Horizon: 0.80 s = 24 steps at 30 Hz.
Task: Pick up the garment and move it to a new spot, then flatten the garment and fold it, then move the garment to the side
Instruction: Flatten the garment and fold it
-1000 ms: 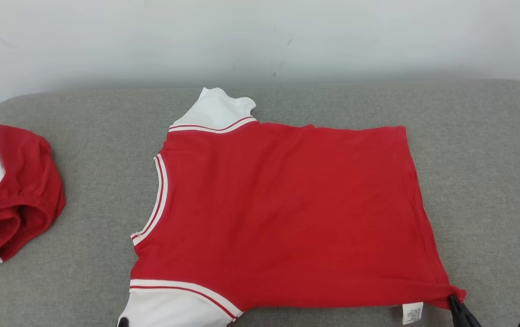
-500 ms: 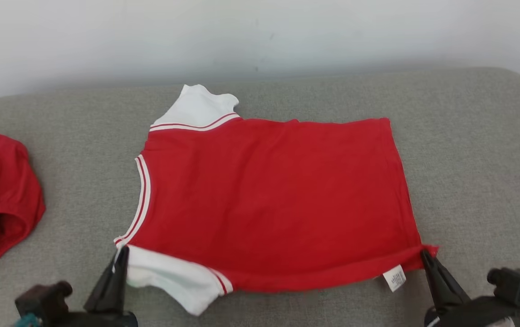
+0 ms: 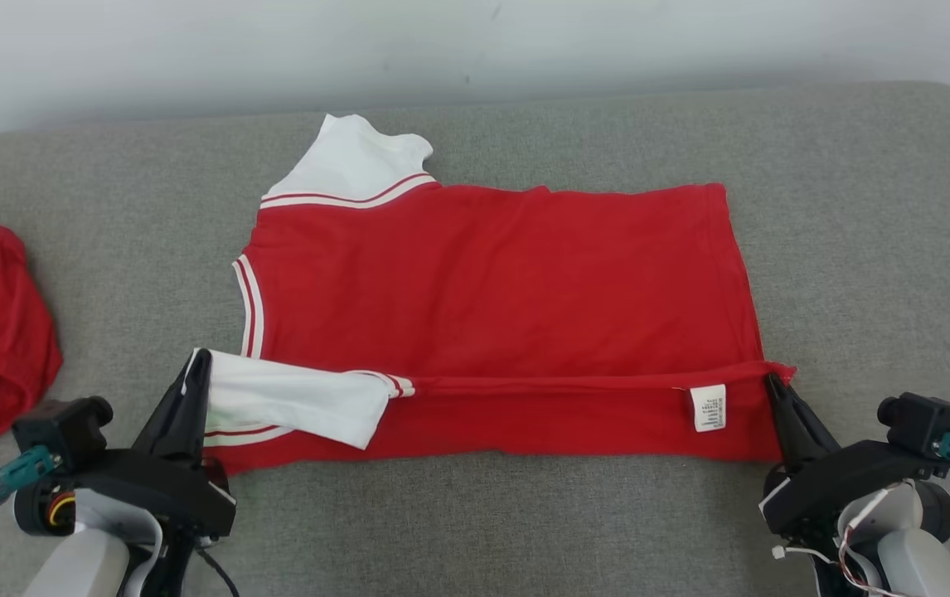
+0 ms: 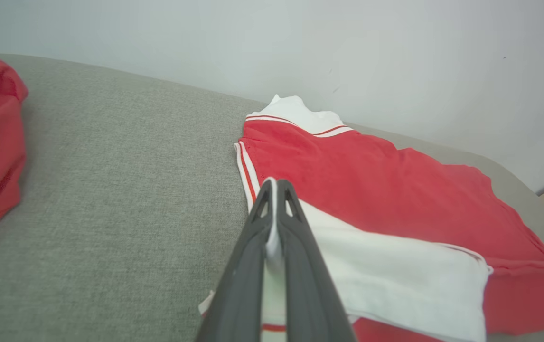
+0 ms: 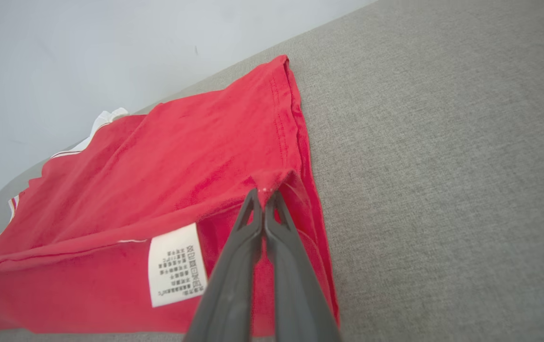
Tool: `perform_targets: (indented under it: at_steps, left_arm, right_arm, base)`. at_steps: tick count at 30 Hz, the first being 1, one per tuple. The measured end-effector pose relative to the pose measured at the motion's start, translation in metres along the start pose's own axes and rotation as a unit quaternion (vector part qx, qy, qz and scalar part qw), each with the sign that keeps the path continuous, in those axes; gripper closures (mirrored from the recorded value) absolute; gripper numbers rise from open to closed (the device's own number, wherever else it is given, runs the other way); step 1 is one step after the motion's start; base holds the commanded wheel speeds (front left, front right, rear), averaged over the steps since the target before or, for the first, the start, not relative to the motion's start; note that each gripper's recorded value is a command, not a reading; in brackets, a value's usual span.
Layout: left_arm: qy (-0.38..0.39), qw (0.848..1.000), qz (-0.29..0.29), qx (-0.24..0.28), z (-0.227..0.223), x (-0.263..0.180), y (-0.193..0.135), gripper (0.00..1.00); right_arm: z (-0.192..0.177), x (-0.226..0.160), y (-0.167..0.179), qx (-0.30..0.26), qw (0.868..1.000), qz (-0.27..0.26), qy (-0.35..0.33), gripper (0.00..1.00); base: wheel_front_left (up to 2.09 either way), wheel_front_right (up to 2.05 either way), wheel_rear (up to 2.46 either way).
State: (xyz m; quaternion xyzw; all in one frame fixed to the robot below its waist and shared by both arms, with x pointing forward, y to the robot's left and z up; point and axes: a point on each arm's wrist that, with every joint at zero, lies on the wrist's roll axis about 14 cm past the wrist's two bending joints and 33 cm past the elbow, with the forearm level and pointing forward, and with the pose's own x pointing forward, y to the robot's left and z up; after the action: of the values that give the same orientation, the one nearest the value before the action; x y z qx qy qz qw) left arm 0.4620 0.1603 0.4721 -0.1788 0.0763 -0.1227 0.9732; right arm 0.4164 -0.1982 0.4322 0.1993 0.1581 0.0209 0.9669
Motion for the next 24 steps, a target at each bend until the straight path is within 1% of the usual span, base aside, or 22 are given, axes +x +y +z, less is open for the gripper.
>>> perform_targets:
  at_steps: [3,4,5,6,9,11,13,17,19,24]
  left_arm:
    - [0.004,1.0,0.005,-0.001,-0.005,0.008,0.004,1.0]
    - [0.003,1.0,0.008,-0.001,-0.006,0.01,0.005,1.0]
    - [0.001,1.0,0.009,0.001,-0.006,0.012,0.007,0.86]
    - [-0.001,1.0,0.008,0.003,-0.005,0.013,0.007,0.0]
    - [-0.008,1.0,0.009,0.006,-0.005,0.014,0.006,0.0]
    - [-0.016,1.0,0.011,0.005,-0.002,0.013,0.006,0.0]
    - [-0.024,1.0,0.017,0.001,0.002,0.01,0.009,0.0]
    - [-0.027,0.999,0.033,-0.008,-0.002,-0.005,0.016,0.0]
    - [-0.028,0.999,0.037,-0.003,-0.004,-0.013,0.018,0.0]
    - [0.008,0.999,0.046,0.001,-0.033,-0.035,0.022,0.0]
  right_arm:
    - [-0.005,0.007,-0.001,-0.001,1.0,-0.002,0.006,1.0]
    - [-0.005,0.009,-0.001,-0.002,1.0,-0.003,0.005,0.61]
    - [-0.005,0.01,-0.001,-0.002,1.0,-0.003,0.003,0.12]
    - [-0.004,0.011,-0.002,-0.004,1.0,-0.003,-0.001,0.0]
    - [-0.002,0.011,-0.003,-0.011,1.0,-0.005,-0.012,0.0]
    - [0.003,0.009,-0.005,-0.029,0.999,-0.003,-0.021,0.0]
    - [0.006,0.006,-0.006,-0.035,0.999,-0.002,-0.032,0.0]
    - [-0.001,-0.007,-0.01,-0.043,0.999,-0.005,-0.029,0.0]
    - [-0.006,-0.013,-0.014,-0.048,0.999,-0.009,-0.023,0.0]
    - [-0.019,-0.022,-0.021,-0.051,0.999,-0.018,-0.007,0.0]
  base:
    - [0.0,0.0,0.0]
    - [0.0,0.0,0.0]
    - [0.0,0.0,0.0]
    - [0.0,0.0,0.0]
    - [0.0,0.0,0.0]
    - [0.0,0.0,0.0]
    - [0.0,0.0,0.0]
    - [0.0,0.0,0.0]
    - [0.0,0.0,0.0]
    - [0.0,0.0,0.0]
